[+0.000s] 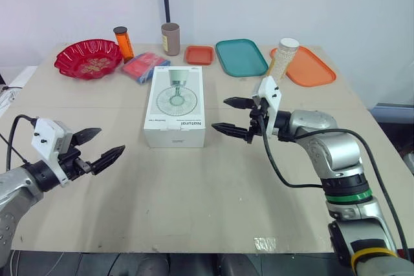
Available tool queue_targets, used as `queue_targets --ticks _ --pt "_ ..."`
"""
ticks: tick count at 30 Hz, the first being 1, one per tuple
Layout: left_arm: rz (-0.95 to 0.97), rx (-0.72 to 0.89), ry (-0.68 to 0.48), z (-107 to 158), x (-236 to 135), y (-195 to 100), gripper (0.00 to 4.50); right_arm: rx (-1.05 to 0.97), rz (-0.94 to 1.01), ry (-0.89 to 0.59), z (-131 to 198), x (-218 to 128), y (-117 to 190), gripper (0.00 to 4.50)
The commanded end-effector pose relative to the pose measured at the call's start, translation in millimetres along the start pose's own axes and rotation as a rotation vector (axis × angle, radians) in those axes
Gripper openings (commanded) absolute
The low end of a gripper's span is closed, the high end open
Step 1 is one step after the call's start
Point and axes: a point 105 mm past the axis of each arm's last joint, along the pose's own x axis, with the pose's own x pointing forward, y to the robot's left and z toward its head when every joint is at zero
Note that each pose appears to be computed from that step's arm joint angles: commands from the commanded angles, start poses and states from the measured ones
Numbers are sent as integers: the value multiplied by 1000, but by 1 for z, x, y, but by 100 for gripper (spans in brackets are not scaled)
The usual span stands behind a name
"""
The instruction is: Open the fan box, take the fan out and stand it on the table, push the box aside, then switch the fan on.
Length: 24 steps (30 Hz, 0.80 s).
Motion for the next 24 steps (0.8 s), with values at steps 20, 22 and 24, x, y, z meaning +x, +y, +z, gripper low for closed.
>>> queue_targets --ticks 20,22,24 --pt "49 25 -33 8 -4 9 450 -47 108 -56 6 15 18 444" --pt "53 27 -35 8 -3 9 450 -48 110 -52 4 16 19 444" --pt "59 29 -40 8 -2 8 450 -50 110 -49 3 17 18 444"
